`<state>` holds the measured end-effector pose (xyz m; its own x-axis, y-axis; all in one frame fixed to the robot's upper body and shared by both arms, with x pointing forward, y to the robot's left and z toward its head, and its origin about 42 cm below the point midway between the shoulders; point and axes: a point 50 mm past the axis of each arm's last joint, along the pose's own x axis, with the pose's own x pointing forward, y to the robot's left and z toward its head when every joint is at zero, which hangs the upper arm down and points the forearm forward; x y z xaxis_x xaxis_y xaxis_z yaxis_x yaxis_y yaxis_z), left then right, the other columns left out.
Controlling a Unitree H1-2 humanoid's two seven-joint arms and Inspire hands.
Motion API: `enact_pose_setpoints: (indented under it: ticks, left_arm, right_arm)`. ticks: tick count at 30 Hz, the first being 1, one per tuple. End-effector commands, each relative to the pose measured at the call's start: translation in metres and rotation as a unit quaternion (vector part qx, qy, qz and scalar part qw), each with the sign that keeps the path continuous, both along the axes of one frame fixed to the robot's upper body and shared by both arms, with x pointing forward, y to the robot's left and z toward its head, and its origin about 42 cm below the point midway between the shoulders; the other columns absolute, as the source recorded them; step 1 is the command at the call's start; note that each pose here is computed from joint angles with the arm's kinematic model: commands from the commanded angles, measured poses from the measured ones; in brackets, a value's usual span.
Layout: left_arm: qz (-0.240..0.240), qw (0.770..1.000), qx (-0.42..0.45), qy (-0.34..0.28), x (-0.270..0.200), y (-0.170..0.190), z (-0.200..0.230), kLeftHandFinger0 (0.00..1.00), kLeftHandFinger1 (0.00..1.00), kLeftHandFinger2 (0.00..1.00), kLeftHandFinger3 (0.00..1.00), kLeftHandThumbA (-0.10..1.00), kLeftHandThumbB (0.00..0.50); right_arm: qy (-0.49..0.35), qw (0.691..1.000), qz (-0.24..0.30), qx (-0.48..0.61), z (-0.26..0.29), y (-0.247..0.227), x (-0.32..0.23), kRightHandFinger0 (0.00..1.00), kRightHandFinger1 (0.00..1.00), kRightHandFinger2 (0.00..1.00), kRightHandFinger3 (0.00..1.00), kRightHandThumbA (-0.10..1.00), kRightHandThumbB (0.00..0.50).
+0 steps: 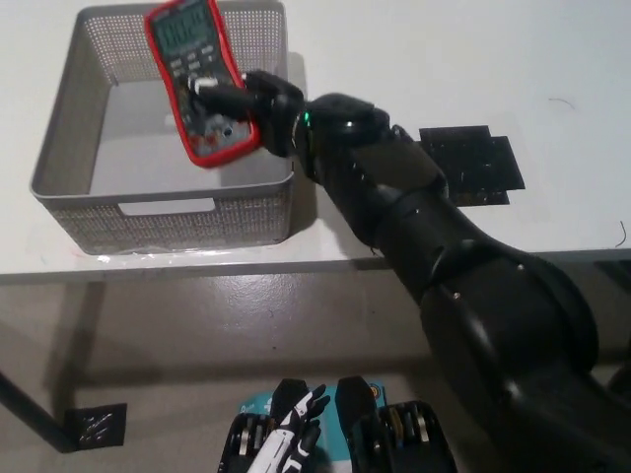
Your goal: Use the right hand to pick up a multimeter on the right side and put it into a container on the left side
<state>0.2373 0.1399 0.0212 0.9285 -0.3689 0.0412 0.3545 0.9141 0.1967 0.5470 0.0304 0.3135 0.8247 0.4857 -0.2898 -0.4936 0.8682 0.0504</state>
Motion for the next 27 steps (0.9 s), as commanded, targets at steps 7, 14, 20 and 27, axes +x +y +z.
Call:
enact_pose_setpoints:
  ticks: [7, 14, 20, 27]
  left_arm:
    - [-0.011, 0.999, -0.013, -0.040, 0.006, -0.008, 0.014, 1.00, 1.00, 1.00, 1.00, 1.00, 0.500]
    - [-0.021, 0.999, -0.002, -0.046, 0.004, -0.009, 0.015, 1.00, 1.00, 1.00, 1.00, 1.00, 0.500]
    - [-0.027, 0.999, 0.005, -0.046, 0.005, -0.008, 0.015, 1.00, 1.00, 1.00, 1.00, 1.00, 0.500]
    - [-0.028, 0.999, 0.006, -0.044, 0.000, -0.009, 0.013, 1.00, 1.00, 1.00, 1.00, 1.00, 0.500]
  right_arm:
    - [-0.274, 0.951, -0.064, -0.130, 0.060, 0.021, -0.001, 0.96, 1.00, 1.00, 1.00, 0.23, 0.244]
    - [-0.282, 0.946, 0.017, -0.162, 0.071, 0.025, -0.001, 1.00, 1.00, 1.00, 1.00, 0.72, 0.432]
    - [-0.285, 0.942, 0.033, -0.174, 0.072, 0.023, 0.000, 1.00, 1.00, 1.00, 1.00, 0.87, 0.469]
    - [-0.288, 0.945, 0.038, -0.148, 0.071, 0.013, 0.004, 1.00, 1.00, 1.00, 1.00, 0.92, 0.476]
